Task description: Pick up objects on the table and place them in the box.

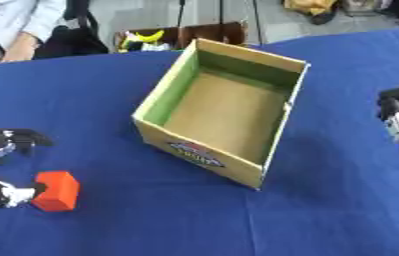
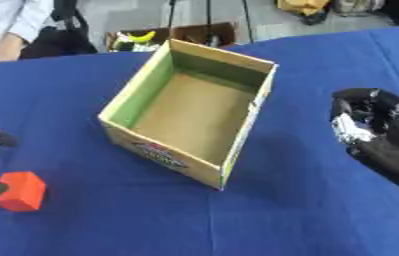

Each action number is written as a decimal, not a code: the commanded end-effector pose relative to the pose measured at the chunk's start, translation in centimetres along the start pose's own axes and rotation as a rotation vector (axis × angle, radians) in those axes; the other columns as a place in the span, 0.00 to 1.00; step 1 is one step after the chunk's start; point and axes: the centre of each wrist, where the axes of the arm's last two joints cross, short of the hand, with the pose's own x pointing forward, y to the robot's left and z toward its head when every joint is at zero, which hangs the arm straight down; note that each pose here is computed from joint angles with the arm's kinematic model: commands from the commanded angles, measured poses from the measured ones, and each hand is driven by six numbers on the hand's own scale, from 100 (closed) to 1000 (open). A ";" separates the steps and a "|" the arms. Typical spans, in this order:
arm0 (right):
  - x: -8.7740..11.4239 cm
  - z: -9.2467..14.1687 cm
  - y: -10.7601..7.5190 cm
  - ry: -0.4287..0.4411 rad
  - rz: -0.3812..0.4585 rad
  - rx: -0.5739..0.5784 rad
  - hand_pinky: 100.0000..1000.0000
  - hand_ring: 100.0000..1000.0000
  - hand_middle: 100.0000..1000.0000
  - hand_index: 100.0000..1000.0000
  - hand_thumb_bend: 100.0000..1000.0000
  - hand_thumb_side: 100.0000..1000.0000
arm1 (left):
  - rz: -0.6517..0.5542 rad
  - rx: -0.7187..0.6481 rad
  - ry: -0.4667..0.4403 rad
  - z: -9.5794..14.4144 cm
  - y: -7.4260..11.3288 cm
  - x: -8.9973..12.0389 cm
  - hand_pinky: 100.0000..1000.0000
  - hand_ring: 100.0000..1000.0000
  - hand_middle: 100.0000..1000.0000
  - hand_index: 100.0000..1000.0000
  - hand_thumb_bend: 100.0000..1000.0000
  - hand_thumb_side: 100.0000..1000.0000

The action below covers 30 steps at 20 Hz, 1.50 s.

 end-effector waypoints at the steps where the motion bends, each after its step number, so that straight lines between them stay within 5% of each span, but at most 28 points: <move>1: 0.5 0.0 -0.3 -0.018 0.014 -0.005 0.83 0.81 0.47 0.70 0.00 0.34 | -0.056 0.037 0.045 1.0 1.4 0.2 0.55 0.78 0.93 0.98 0.49 0.56; 10: 0.5 0.2 -0.3 -0.010 0.010 -0.012 0.83 0.81 0.47 0.70 0.00 0.33 | -0.068 0.038 0.033 1.5 1.1 1.1 0.55 0.78 0.92 0.98 0.52 0.55; 18: 0.5 0.2 -0.4 -0.008 0.010 -0.013 0.83 0.81 0.47 0.70 0.00 0.33 | -0.089 -0.031 0.010 1.8 0.9 2.0 0.56 0.79 0.93 0.99 0.77 0.49; 24: 0.5 0.2 -0.3 -0.009 0.009 -0.010 0.83 0.81 0.47 0.70 0.00 0.33 | -0.094 -0.073 0.013 1.5 0.7 2.1 0.56 0.78 0.91 0.98 0.74 0.49; 30: 0.5 0.1 -0.3 -0.011 0.008 -0.008 0.83 0.81 0.47 0.70 0.00 0.33 | -0.085 -0.090 0.016 0.7 0.4 1.7 0.50 0.72 0.80 0.94 0.70 0.49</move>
